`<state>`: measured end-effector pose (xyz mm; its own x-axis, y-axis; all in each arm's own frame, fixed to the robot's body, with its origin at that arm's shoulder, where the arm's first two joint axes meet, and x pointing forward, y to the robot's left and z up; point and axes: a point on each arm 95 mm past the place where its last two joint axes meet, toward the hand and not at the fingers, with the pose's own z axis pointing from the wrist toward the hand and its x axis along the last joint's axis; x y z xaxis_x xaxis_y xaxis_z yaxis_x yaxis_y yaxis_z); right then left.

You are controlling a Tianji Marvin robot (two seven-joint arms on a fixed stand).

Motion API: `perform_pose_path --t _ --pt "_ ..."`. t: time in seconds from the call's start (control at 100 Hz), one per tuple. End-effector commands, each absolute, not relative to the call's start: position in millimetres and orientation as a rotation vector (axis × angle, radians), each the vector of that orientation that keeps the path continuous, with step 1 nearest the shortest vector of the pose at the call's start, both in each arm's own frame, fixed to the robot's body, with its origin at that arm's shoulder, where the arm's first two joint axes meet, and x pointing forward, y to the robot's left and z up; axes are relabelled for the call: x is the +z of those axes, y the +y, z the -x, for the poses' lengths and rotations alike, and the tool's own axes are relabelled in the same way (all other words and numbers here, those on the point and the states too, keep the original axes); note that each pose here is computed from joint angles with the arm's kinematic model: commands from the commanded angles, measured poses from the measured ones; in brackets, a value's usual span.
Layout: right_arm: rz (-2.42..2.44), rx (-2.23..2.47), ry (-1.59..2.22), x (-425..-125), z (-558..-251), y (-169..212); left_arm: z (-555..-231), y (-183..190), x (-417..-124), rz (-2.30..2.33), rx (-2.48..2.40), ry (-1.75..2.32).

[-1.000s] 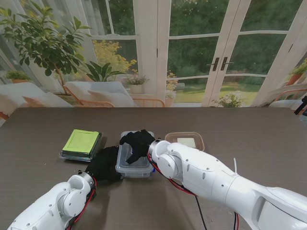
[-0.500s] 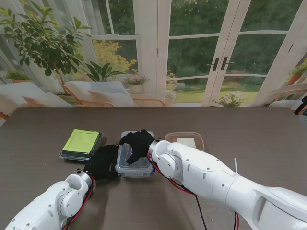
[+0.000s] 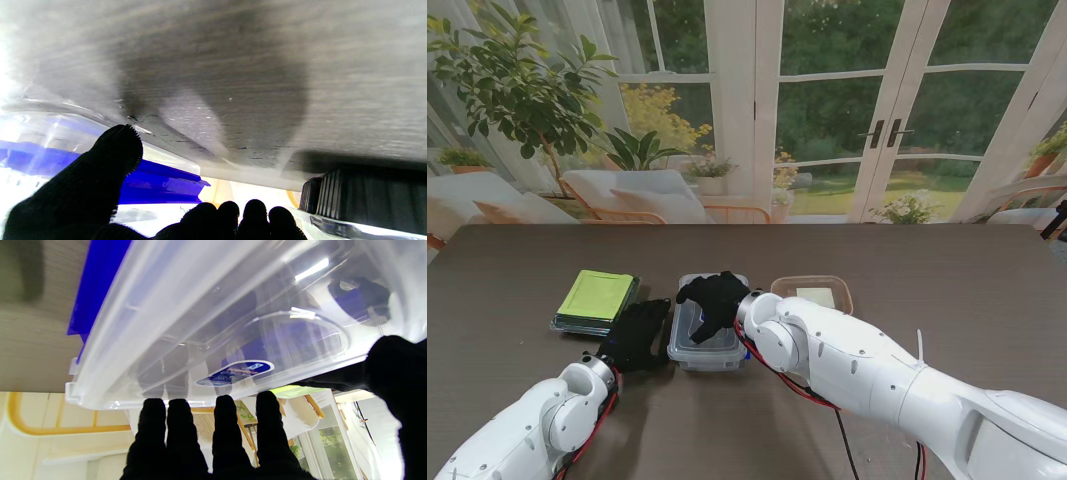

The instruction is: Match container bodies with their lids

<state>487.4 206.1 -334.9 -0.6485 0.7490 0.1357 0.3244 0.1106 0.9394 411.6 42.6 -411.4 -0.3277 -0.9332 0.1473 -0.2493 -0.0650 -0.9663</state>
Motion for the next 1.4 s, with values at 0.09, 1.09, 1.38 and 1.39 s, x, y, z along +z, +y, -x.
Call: perform_pose_path --t 0.09,1.09,1.38,1.39 --pt "-1.087 1.491 2.099 -359.8 -473.7 203.4 -410.3 42.4 -409.9 1.258 -1.416 1.655" --pt "-1.109 1.481 2.103 -361.4 -474.3 201.8 -409.6 37.9 -412.2 1.219 -1.501 1.563" --pt "-1.110 1.482 2.106 -361.7 -474.3 201.7 -406.5 40.9 -411.4 1.193 -1.498 1.515" --pt "-1.111 1.482 2.106 -361.7 -474.3 201.7 -406.4 41.0 -411.3 1.192 -1.497 1.514"
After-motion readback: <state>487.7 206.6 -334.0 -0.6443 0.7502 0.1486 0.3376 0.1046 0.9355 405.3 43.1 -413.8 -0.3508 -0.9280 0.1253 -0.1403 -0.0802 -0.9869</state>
